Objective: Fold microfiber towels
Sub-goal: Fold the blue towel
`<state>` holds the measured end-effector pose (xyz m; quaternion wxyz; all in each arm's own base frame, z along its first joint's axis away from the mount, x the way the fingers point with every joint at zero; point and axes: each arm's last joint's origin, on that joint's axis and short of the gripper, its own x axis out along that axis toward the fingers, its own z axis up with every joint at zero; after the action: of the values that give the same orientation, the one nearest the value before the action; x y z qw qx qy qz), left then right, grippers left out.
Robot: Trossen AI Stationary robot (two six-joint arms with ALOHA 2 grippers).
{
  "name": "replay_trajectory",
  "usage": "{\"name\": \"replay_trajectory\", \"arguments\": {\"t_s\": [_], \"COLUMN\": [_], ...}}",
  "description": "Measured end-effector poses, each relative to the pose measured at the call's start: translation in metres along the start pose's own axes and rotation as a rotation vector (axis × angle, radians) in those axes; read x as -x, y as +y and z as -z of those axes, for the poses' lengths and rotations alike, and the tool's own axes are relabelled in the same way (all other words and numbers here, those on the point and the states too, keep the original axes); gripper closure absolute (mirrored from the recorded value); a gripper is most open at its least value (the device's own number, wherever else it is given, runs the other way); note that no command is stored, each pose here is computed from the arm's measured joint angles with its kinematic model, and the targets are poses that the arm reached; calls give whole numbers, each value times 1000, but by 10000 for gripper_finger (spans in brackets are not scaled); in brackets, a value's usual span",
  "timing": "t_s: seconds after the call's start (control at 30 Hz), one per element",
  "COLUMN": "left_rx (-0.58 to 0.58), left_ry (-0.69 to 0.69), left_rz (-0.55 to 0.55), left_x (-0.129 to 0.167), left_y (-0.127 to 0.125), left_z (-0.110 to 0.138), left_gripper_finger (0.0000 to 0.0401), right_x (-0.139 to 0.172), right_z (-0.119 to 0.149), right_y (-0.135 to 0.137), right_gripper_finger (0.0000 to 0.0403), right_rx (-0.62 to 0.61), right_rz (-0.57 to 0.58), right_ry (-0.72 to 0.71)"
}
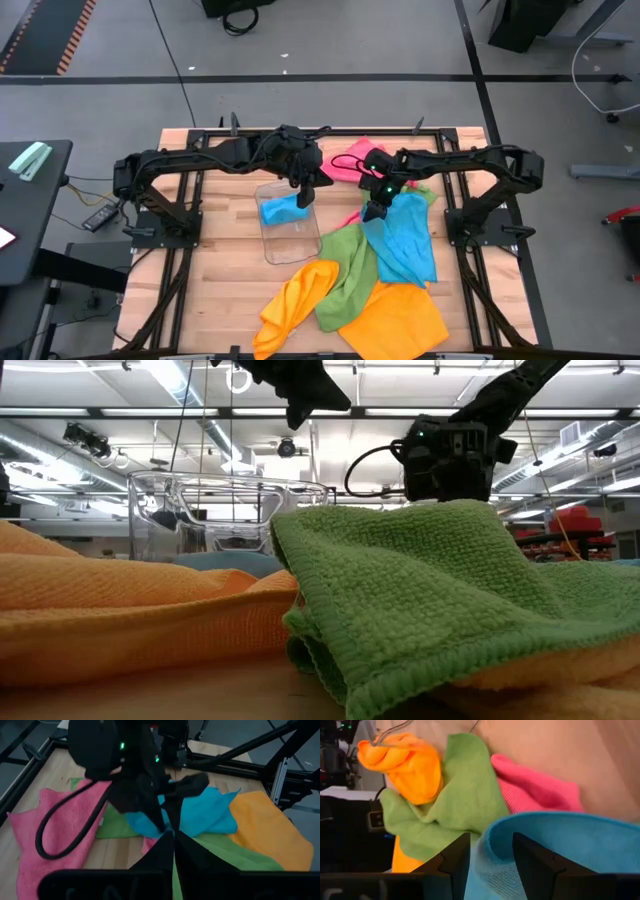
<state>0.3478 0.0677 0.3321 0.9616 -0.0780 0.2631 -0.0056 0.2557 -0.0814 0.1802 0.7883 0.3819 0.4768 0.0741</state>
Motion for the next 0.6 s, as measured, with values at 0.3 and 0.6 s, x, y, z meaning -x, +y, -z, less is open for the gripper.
{"name": "replay_trajectory", "arguments": {"t_s": [0.3,0.6], "left_rx": [-8,-6], "left_ry": [5,12], "left_rz": [-1,-1], "left_x": [0,0], "left_y": [0,0], "left_z": [0,1], "left_gripper_finger": [384,379], "right_x": [1,1], "right_z": [10,20], "right_y": [3,4], "right_gripper_finger": [246,246], "right_rx": [-24,-56], "right_rz": [-19,-53], "right_ry": [80,172]}}
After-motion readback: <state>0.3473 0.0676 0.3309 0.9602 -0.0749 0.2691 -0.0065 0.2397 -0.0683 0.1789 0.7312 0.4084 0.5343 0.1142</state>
